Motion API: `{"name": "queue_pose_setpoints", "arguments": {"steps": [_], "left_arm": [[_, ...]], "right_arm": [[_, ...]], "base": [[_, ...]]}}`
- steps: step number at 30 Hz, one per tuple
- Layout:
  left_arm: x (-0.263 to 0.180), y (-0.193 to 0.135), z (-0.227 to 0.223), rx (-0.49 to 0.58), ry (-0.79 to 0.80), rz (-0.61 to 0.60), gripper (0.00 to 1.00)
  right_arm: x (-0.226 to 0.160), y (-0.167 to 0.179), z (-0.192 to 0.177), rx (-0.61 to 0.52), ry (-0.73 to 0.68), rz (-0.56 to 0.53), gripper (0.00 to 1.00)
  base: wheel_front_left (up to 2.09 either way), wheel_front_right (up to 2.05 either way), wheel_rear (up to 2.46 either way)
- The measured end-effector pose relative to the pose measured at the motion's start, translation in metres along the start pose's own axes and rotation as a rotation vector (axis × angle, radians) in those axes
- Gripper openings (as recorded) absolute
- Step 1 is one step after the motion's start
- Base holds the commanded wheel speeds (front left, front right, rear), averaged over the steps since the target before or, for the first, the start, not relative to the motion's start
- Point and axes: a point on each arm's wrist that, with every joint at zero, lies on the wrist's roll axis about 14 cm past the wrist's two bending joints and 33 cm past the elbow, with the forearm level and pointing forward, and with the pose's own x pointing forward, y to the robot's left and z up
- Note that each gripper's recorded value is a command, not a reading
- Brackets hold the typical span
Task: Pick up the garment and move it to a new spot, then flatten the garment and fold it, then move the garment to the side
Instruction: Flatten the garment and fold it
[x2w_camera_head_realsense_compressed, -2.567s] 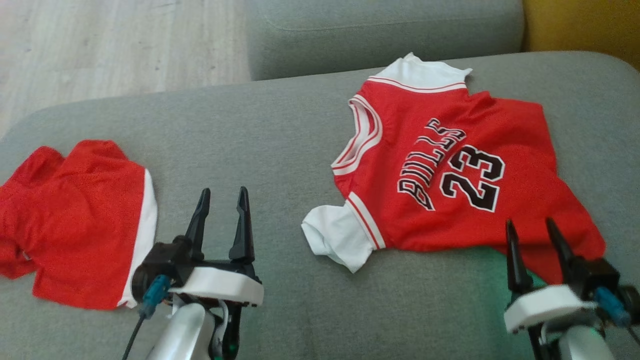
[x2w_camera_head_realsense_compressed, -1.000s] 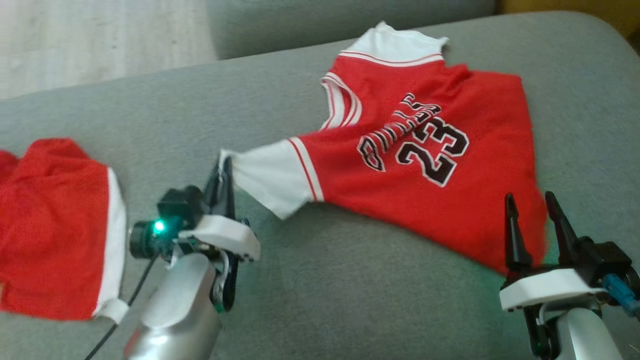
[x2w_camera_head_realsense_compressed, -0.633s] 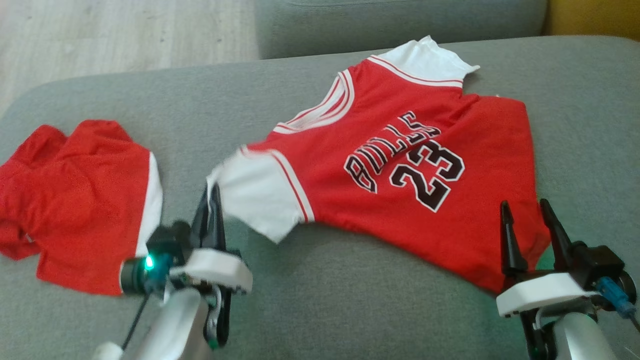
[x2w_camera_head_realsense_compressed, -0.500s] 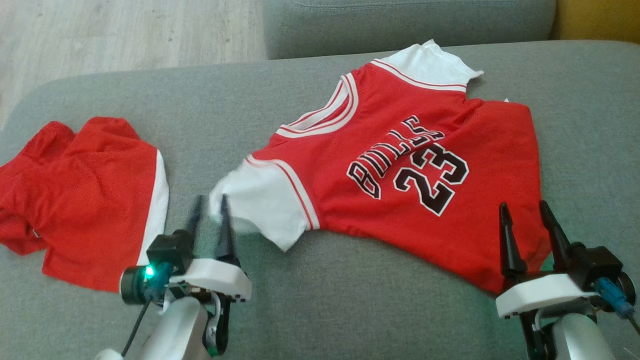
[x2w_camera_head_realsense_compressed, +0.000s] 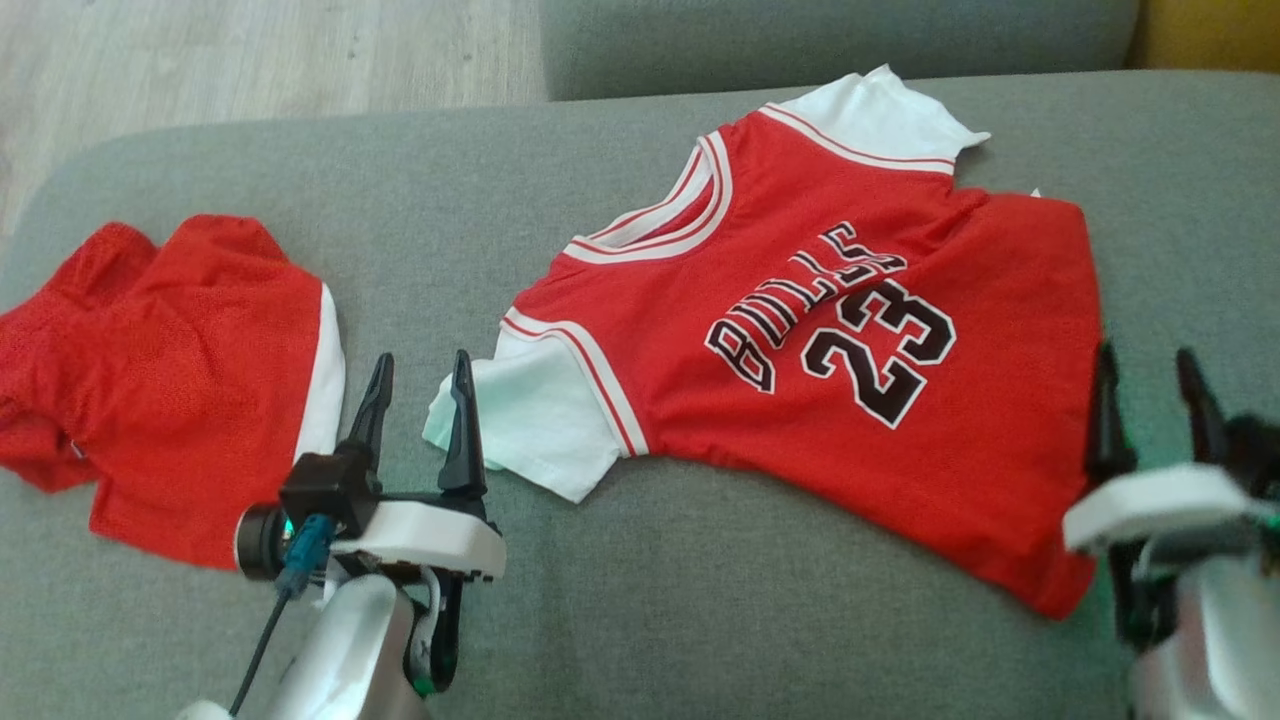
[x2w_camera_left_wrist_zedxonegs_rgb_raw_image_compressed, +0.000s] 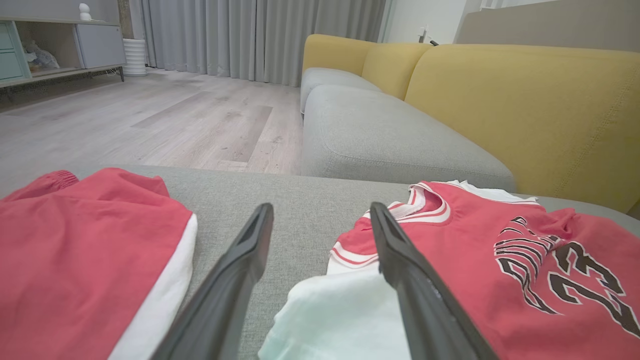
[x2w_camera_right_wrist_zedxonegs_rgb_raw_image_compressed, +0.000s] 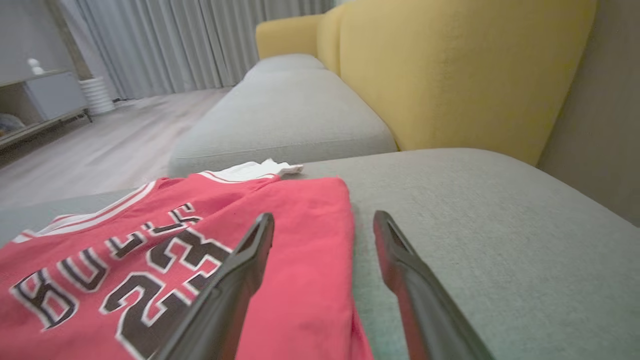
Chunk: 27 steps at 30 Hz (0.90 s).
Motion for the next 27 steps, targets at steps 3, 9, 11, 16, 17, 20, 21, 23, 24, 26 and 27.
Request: {"name": "queue_pose_setpoints", "arguments": {"steps": [3, 9, 11, 16, 17, 20, 21, 23, 24, 26, 27], "left_arm": [[0.001, 0.001, -0.003, -0.004, 0.008, 0.000, 1.00], [0.000, 0.000, -0.013, -0.011, 0.035, -0.008, 1.00], [0.001, 0.000, -0.016, -0.011, 0.042, -0.008, 1.00], [0.005, 0.003, -0.017, -0.014, 0.046, -0.003, 1.00], [0.006, 0.003, -0.018, -0.013, 0.048, -0.002, 1.00], [0.008, 0.004, -0.018, -0.019, 0.048, 0.001, 1.00], [0.008, 0.005, -0.019, -0.020, 0.050, 0.007, 1.00], [0.008, 0.006, -0.020, -0.026, 0.055, 0.010, 1.00], [0.008, 0.005, -0.021, -0.025, 0.056, 0.009, 1.00], [0.008, 0.004, -0.021, -0.031, 0.058, 0.006, 1.00], [0.008, 0.005, -0.020, -0.034, 0.057, 0.007, 1.00]], "right_arm": [[0.021, -0.011, -0.002, 0.013, 0.067, -0.045, 1.00], [0.036, -0.009, -0.050, 0.048, 0.308, -0.062, 1.00], [0.036, -0.007, -0.067, 0.048, 0.382, -0.062, 1.00], [0.051, 0.004, -0.075, 0.018, 0.445, -0.031, 0.00], [0.055, 0.003, -0.073, -0.011, 0.443, -0.024, 0.00], [0.067, -0.006, -0.064, -0.111, 0.421, -0.012, 0.00], [0.071, -0.012, -0.060, -0.141, 0.410, -0.014, 0.00], [0.080, -0.022, -0.050, -0.199, 0.385, -0.019, 0.00], [0.085, -0.026, -0.043, -0.228, 0.369, -0.019, 0.00], [0.096, -0.032, -0.030, -0.293, 0.341, -0.012, 0.00], [0.102, -0.033, -0.023, -0.327, 0.328, -0.007, 0.00]], "base": [[0.00, 0.00, 0.00], [0.00, 0.00, 0.00], [0.00, 0.00, 0.00], [0.00, 0.00, 0.00], [0.00, 0.00, 0.00], [0.00, 0.00, 0.00], [0.00, 0.00, 0.00], [0.00, 0.00, 0.00], [0.00, 0.00, 0.00], [0.00, 0.00, 0.00], [0.00, 0.00, 0.00]]}}
